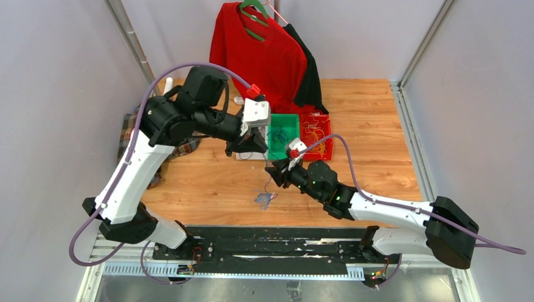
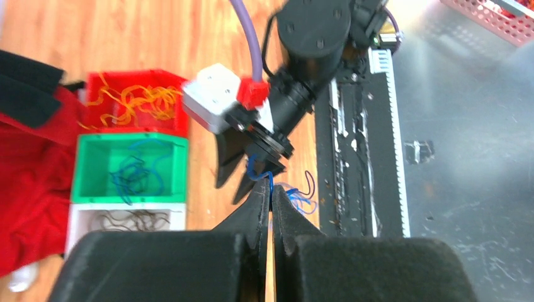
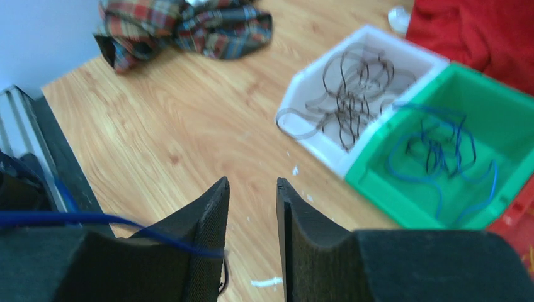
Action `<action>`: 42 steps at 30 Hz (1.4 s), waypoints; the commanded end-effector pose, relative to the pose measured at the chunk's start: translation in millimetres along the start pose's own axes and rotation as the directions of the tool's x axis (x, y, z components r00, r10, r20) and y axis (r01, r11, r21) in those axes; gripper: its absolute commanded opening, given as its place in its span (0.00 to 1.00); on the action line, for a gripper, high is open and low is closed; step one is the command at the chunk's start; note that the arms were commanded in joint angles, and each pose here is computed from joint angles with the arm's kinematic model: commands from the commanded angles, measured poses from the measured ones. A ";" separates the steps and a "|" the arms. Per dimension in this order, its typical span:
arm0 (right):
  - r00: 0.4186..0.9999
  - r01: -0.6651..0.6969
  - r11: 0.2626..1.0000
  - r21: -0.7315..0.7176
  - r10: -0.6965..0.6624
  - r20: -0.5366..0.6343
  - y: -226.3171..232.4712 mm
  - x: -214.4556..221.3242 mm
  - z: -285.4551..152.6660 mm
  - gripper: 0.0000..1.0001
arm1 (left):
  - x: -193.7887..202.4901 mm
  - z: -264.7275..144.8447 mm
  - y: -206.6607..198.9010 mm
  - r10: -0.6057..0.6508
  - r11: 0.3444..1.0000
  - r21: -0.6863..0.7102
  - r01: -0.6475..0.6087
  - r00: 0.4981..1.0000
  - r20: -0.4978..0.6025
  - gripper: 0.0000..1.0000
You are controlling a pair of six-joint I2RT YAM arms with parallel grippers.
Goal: Untangle the cables
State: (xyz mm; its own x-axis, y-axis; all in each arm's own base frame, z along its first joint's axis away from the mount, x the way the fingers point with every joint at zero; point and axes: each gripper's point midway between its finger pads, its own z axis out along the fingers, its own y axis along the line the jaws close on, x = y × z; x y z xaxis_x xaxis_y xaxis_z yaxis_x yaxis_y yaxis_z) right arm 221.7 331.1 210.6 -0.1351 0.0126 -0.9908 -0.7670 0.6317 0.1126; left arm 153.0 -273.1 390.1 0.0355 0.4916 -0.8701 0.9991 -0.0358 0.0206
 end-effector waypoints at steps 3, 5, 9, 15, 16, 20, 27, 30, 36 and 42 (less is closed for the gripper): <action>0.995 -0.038 0.995 0.090 0.045 -0.085 -19.6 50.9 -15.8 0.32 | -36.6 -17.6 9.0 0.082 0.994 -0.081 -0.077 0.994 0.066 0.00; 0.994 -0.049 0.991 0.122 0.061 -0.093 -26.1 58.7 -21.8 0.32 | -40.9 -20.2 12.4 0.097 0.991 -0.102 -0.090 0.993 0.069 0.00; 0.997 -0.054 0.980 0.189 0.064 -0.048 -40.9 42.5 -36.2 0.46 | -32.7 -17.9 18.0 0.100 0.988 -0.120 -0.095 0.994 0.038 0.01; 0.998 -0.039 0.981 0.190 0.030 0.047 -44.3 -7.0 -57.8 0.68 | -21.3 -15.3 37.6 0.102 0.977 -0.187 -0.106 0.994 -0.029 0.00; 0.997 -0.039 0.986 0.164 0.028 0.070 -40.0 -16.3 -61.5 0.69 | -22.0 -15.8 40.2 0.106 0.974 -0.197 -0.110 0.994 -0.032 0.00; 0.992 -0.028 0.999 -0.019 0.030 0.124 -7.2 -40.5 -64.9 0.73 | -25.6 -16.2 44.8 0.108 0.971 -0.212 -0.112 0.994 -0.031 0.01; 0.989 0.033 0.970 -0.240 0.003 0.149 38.4 -56.8 -58.6 0.75 | -31.6 -20.7 43.7 0.125 0.966 -0.224 -0.126 0.992 -0.019 0.01; 0.993 0.041 0.967 -0.251 -0.011 0.119 42.1 -53.2 -48.2 0.75 | -35.1 -24.4 43.6 0.136 0.963 -0.235 -0.136 0.991 -0.013 0.00; 0.995 0.070 0.987 -0.145 -0.060 0.077 23.7 -38.7 -19.1 0.74 | -45.3 -29.0 37.2 0.149 0.963 -0.230 -0.140 0.989 0.021 0.00; 0.997 0.073 0.997 0.001 -0.073 0.022 -7.8 -17.4 6.0 0.65 | -53.3 -34.0 30.6 0.162 0.963 -0.227 -0.148 0.986 0.048 0.01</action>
State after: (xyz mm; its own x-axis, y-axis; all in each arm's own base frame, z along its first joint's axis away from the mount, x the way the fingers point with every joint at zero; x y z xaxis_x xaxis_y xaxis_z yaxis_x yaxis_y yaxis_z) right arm 206.6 334.2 216.2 -0.1085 -0.0465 -0.9930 -0.8359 0.5450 0.0658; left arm 194.4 -272.7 435.9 0.1656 0.4833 -0.8597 0.9653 0.0991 0.2416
